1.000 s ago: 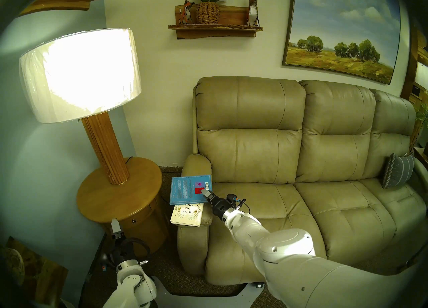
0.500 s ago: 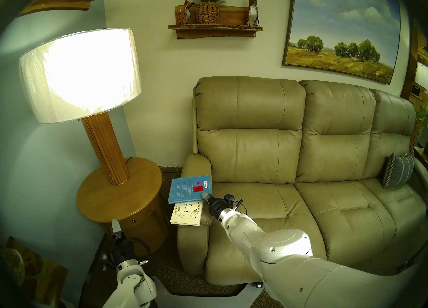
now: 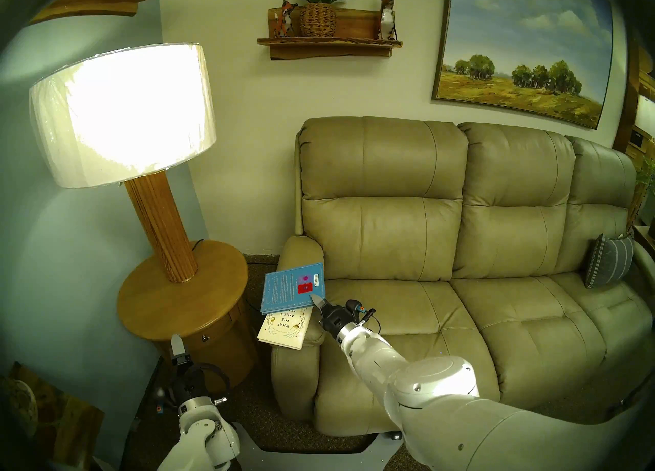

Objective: Move books from sofa to side table

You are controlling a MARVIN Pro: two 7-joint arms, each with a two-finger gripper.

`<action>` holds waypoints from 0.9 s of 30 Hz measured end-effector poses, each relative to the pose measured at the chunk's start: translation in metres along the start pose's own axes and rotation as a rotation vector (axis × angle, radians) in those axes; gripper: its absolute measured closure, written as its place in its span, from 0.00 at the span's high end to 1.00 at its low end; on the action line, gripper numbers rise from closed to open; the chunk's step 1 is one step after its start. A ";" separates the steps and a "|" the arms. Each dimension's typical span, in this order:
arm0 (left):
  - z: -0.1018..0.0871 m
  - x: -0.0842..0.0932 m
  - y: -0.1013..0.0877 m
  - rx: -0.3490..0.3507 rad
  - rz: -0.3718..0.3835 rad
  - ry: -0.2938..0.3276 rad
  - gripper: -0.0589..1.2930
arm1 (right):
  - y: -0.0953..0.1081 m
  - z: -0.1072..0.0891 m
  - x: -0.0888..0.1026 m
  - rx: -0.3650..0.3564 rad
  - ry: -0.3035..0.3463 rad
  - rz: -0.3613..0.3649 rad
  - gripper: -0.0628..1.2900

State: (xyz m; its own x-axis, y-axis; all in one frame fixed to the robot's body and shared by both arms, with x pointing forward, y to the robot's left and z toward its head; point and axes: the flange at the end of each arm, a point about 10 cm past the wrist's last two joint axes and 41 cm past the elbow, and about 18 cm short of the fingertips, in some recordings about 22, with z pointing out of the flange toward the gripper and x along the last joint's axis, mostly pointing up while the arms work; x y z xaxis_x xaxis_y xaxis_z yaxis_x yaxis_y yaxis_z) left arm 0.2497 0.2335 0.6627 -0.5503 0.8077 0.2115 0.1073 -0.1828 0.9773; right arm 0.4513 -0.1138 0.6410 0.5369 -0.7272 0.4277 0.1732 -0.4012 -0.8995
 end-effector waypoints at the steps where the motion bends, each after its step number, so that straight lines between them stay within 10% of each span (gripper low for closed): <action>1: 0.000 0.000 0.000 0.000 0.000 0.000 0.98 | 0.001 -0.003 0.000 0.009 0.004 0.001 0.14; 15: 0.000 0.000 0.000 -0.001 0.000 0.000 0.98 | 0.005 -0.022 0.001 0.106 0.059 0.042 0.13; 27: -0.001 -0.002 0.003 -0.012 -0.004 -0.010 0.98 | -0.007 -0.020 0.005 0.224 0.070 0.236 0.13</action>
State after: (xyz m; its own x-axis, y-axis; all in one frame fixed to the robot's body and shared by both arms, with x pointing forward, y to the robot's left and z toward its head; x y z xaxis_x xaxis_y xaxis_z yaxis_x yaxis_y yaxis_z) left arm 0.2500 0.2303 0.6654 -0.5423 0.8142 0.2074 0.0952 -0.1857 0.9780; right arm 0.4361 -0.1262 0.6514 0.5273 -0.8250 0.2031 0.2319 -0.0901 -0.9685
